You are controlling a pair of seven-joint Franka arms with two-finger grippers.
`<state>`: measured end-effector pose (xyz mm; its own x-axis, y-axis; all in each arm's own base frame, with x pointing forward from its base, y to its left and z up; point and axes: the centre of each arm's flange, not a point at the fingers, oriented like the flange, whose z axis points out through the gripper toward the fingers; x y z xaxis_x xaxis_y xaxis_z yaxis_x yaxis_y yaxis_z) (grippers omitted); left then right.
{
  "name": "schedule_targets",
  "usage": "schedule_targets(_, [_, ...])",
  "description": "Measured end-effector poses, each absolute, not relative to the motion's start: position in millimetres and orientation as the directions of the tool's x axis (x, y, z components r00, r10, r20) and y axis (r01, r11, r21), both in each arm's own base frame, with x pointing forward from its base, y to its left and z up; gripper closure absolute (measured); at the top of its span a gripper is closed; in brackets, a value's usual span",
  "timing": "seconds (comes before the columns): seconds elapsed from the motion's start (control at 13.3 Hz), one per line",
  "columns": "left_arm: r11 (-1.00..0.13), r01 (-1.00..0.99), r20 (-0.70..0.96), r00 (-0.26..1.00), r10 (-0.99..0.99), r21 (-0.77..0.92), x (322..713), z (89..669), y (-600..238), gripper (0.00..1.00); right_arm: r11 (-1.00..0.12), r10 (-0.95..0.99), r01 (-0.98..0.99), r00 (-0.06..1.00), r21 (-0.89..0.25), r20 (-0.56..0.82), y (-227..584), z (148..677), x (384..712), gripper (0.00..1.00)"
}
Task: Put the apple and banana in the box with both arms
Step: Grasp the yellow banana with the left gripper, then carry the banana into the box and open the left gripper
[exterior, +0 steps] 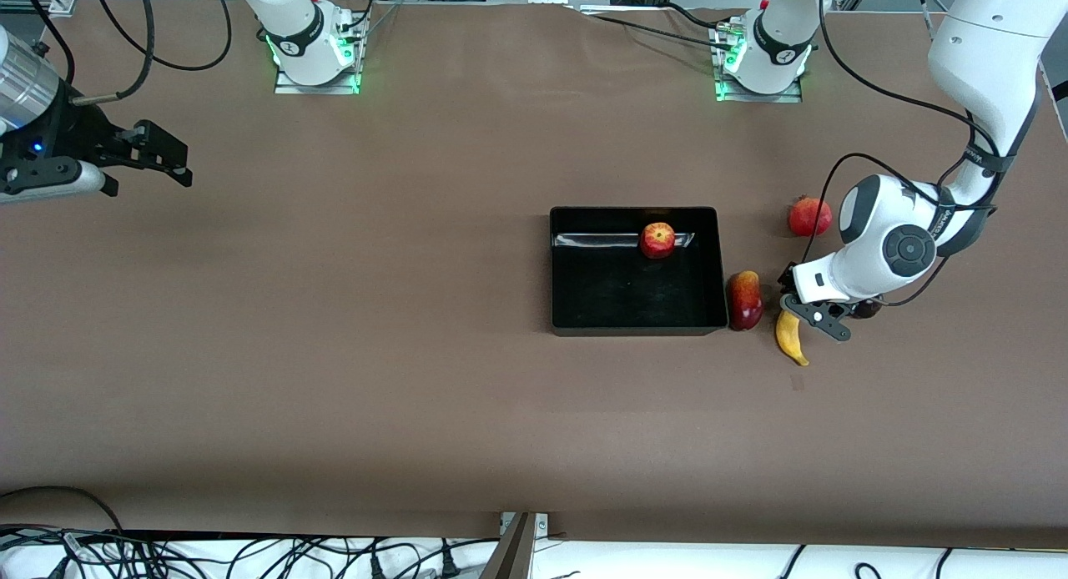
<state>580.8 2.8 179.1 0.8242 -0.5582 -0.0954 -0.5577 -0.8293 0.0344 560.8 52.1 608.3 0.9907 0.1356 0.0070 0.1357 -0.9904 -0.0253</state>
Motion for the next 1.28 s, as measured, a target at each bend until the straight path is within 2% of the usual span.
schedule_targets(0.15, [-0.827, -0.562, -0.094, 0.822, -0.562, 0.034, 581.7, 181.1, 1.2, 0.66, -0.991, 0.134, 0.134, 0.991, -0.025, 0.006, 51.4, 605.5, 563.0, 0.00])
schedule_targets(0.3, [-0.827, -0.561, -0.114, 0.820, -0.560, 0.026, 586.7, 196.2, 2.1, 0.66, -0.991, 0.133, 0.134, 0.991, -0.024, 0.030, 51.6, 608.1, 565.5, 0.00])
schedule_targets(0.53, [-0.829, -0.560, -0.183, 0.813, -0.553, 0.020, 603.8, 272.9, -21.4, 0.66, -0.991, 0.132, 0.133, 0.990, -0.023, 0.042, 51.3, 606.8, 568.5, 0.00])
schedule_targets(0.68, [-0.863, -0.500, -0.207, 0.839, -0.503, 0.069, 607.0, 331.5, -67.9, 0.66, -0.991, 0.132, 0.133, 0.990, -0.022, 0.050, 51.5, 605.5, 571.1, 0.00])
schedule_targets(0.83, [-0.905, -0.418, -0.220, 0.878, -0.425, 0.078, 598.5, 360.0, -132.9, 0.66, -0.991, 0.132, 0.133, 0.990, -0.022, 0.053, 51.5, 605.4, 571.6, 0.00])
schedule_targets(1.05, [-0.948, -0.314, -0.231, 0.920, -0.315, 0.041, 564.0, 352.5, -250.9, 0.66, -0.991, 0.131, 0.132, 0.990, -0.021, 0.054, 51.0, 605.8, 571.7, 0.00])
schedule_targets(1.28, [-0.975, -0.215, -0.201, 0.954, -0.222, 0.059, 527.6, 317.0, -354.6, 0.66, -0.991, 0.131, 0.132, 0.990, -0.021, 0.055, 50.9, 606.1, 571.9, 0.00])
